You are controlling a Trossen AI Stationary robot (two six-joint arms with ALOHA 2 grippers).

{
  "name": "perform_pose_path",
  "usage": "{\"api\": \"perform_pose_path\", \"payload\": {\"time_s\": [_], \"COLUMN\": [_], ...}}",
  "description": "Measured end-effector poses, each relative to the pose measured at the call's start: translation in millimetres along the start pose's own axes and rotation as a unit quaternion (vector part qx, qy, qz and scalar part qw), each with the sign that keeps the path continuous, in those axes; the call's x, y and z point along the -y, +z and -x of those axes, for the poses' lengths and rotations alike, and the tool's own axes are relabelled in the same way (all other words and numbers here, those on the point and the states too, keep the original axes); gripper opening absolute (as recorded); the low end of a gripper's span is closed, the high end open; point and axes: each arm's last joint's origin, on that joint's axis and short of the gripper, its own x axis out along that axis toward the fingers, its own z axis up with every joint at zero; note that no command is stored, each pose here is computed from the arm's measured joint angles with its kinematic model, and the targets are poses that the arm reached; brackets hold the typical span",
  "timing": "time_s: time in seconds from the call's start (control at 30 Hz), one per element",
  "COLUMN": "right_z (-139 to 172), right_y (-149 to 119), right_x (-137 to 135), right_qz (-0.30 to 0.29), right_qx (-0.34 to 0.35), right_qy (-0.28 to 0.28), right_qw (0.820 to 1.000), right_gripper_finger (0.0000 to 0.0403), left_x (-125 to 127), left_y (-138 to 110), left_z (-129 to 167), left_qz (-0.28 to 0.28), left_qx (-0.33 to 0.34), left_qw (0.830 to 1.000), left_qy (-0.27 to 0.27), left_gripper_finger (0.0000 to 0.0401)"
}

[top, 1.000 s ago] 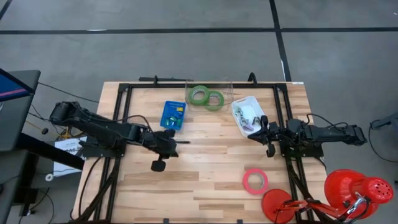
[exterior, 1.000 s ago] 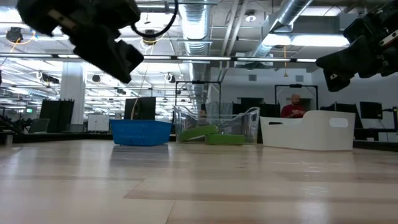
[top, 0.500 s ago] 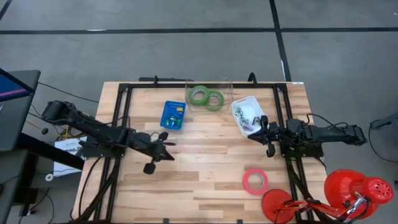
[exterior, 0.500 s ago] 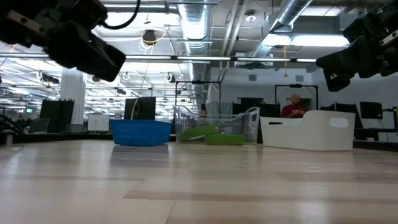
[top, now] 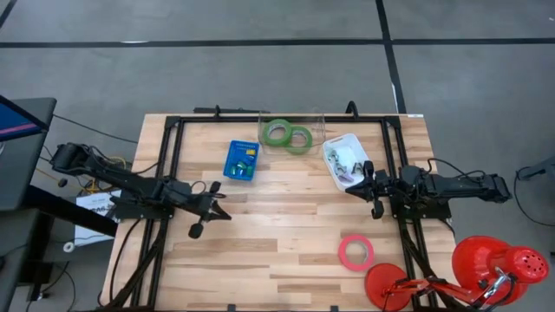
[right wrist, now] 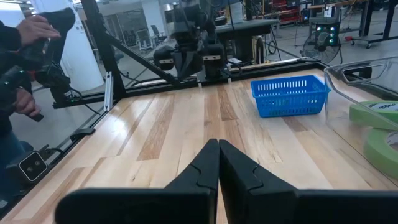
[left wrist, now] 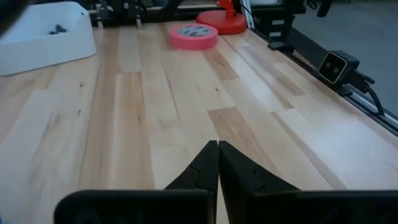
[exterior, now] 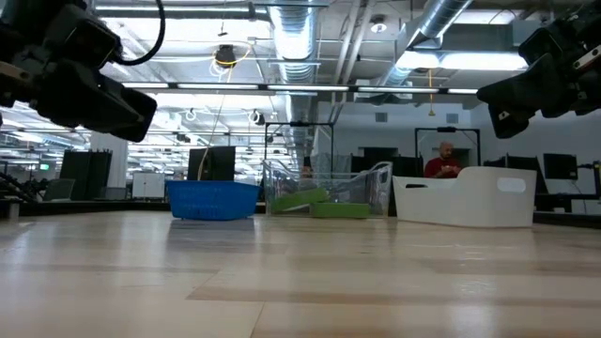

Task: Pick and place Stapler, Stapler remover, tape
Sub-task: Put the pink tape into the transparent bin

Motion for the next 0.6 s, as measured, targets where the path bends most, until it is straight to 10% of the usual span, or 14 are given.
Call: {"api": "perform_pose_path", "payload": {"time_s": [0.6], "right_z": [0.0], "right_y": [0.0], "right_x": [0.0], "right_qz": [0.0], "right_qx": [0.0], "right_qy": [0.0], "right_qw": [1.0], "right_gripper_finger": [0.0], "left_x": [-10.7], "left_y": [-1.4], "left_z": [19.2], "left_qz": [0.009], "left_qx": [0.071], "left_qw": [0.997], "left_qy": [0.04], "left_gripper_finger": [0.0003]}}
